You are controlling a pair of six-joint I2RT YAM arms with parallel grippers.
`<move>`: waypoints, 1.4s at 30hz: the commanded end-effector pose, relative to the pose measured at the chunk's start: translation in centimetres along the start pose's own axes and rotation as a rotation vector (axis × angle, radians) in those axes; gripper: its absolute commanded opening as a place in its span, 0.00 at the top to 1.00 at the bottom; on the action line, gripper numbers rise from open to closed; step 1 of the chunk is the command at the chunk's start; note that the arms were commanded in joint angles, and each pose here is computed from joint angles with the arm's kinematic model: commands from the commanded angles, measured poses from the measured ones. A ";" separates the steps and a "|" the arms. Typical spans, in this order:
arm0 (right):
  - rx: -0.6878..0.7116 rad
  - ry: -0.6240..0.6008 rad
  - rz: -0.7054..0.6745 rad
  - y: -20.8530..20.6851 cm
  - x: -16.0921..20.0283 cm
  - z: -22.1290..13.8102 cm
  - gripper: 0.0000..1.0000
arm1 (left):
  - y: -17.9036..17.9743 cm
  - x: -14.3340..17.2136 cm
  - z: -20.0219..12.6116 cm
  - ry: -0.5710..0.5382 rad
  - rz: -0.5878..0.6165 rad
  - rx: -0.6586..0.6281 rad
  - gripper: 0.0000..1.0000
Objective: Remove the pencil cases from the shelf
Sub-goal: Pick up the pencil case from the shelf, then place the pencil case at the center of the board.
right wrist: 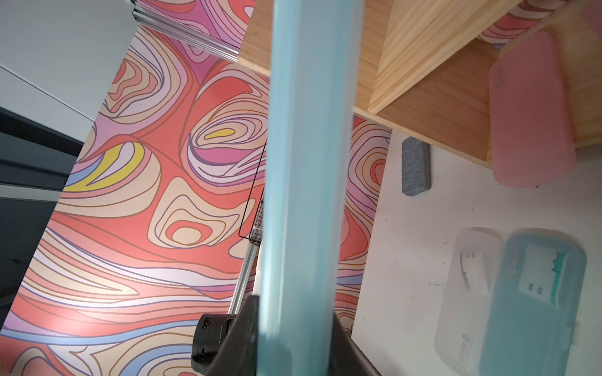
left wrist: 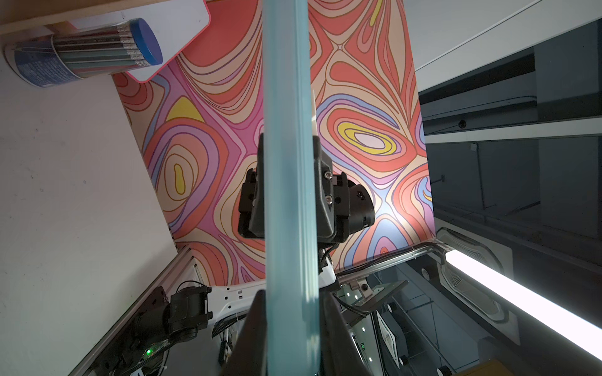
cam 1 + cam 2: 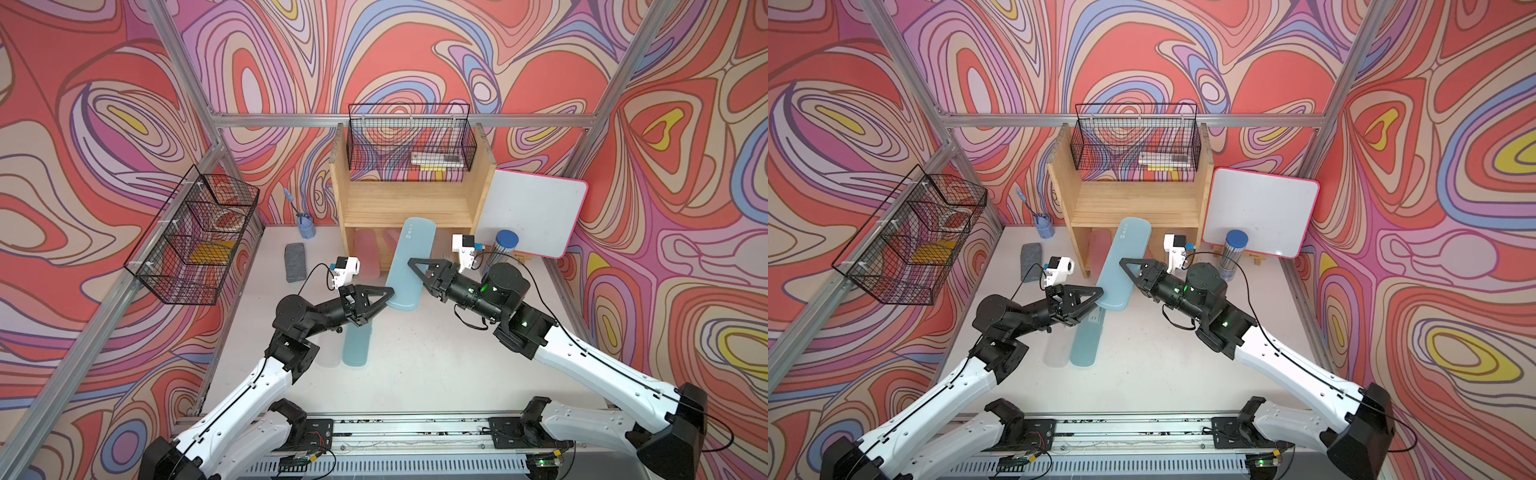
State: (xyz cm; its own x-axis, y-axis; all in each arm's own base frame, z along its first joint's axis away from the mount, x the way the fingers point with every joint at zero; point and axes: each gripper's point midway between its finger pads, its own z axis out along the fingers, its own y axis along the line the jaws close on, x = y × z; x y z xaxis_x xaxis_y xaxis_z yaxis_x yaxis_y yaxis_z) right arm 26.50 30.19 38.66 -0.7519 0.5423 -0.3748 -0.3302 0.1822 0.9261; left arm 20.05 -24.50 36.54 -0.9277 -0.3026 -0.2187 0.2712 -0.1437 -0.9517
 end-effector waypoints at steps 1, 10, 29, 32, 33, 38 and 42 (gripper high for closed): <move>0.012 0.016 -0.021 -0.4 0.2 0.2 0.76 | -0.4 0.0 -0.3 -0.010 0.049 0.001 0.38; 0.293 0.035 -0.132 -5.9 0.7 -1.4 0.76 | 6.3 -1.1 -5.8 -0.197 0.002 -0.463 0.01; 0.548 0.224 -0.102 -21.5 8.6 0.7 0.76 | 7.4 -0.9 -14.7 -0.345 0.086 -1.008 0.01; 0.565 0.239 -0.080 -23.0 9.5 1.6 0.76 | 7.6 -0.7 -14.8 -0.348 0.069 -1.001 0.01; 0.567 0.244 -0.074 -23.5 9.9 2.0 0.76 | 7.7 -0.6 -14.8 -0.350 0.067 -0.998 0.01; 0.579 0.265 -0.041 -25.6 11.3 3.6 0.77 | 8.2 -0.2 -15.2 -0.355 0.046 -1.003 0.01; 0.575 0.284 -0.005 -26.6 12.3 5.0 0.77 | 8.0 -0.1 -15.4 -0.363 0.048 -1.005 0.01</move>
State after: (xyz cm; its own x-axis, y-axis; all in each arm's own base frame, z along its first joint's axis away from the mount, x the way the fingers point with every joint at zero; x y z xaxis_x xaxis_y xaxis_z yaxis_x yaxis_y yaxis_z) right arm 27.82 33.95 7.60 -0.9093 0.2935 -0.2949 -0.0034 0.7034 0.7107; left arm 18.65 -11.64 26.09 -0.7519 -0.5635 -0.3422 -0.1622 0.6613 -0.7324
